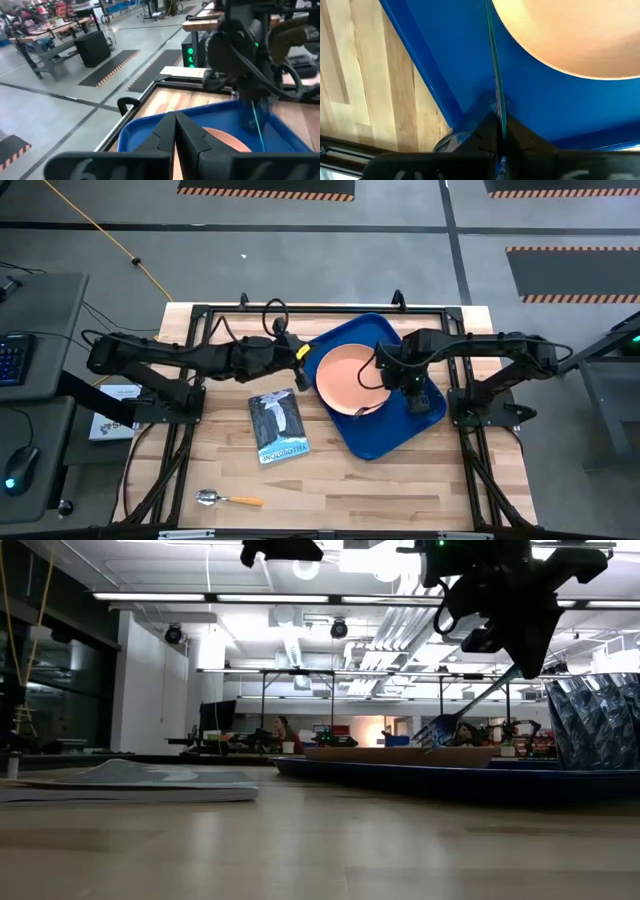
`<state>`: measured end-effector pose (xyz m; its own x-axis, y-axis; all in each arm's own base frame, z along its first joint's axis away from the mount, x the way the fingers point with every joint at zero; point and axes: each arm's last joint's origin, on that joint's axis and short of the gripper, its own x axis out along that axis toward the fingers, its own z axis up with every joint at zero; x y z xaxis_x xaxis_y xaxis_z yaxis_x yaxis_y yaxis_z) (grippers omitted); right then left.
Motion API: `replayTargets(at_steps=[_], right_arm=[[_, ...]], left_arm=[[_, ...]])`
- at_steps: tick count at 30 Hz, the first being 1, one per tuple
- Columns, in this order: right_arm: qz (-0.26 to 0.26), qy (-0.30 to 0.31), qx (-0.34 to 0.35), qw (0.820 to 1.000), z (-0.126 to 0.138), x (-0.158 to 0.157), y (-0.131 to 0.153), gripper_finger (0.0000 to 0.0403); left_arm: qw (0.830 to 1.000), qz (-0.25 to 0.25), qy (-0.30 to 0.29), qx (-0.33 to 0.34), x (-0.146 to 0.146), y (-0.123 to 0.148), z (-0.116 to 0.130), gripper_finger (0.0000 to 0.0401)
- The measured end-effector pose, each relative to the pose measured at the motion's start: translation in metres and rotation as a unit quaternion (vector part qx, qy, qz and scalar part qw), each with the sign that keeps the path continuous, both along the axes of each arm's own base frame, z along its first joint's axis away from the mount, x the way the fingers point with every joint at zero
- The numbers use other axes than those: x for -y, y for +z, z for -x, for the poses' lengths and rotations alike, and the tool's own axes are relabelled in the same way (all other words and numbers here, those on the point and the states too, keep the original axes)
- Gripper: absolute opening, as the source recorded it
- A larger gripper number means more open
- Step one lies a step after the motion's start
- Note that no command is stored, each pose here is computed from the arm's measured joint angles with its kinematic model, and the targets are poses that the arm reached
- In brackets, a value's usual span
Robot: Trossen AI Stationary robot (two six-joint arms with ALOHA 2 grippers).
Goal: Pick and place plate/cup/fork/spoon on tray
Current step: Put the iridescent fork on the right side of the brown plate on the blue tray
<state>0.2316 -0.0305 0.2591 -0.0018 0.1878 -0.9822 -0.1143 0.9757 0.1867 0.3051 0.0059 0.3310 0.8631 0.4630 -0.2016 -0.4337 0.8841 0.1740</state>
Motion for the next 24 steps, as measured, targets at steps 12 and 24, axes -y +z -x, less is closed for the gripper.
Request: replayTargets(at_steps=[12, 24], right_arm=[[0.068, -0.001, 0.008, 0.998, -0.003, 0.005, 0.000, 0.0000], [0.038, -0.009, 0.018, 0.999, 0.000, 0.022, 0.000, 0.0000]], left_arm=[[0.998, -0.020, 0.054, 0.022, -0.025, 0.016, 0.014, 0.0000], [0.998, -0.007, 0.066, -0.001, -0.036, 0.009, 0.014, 0.0000]])
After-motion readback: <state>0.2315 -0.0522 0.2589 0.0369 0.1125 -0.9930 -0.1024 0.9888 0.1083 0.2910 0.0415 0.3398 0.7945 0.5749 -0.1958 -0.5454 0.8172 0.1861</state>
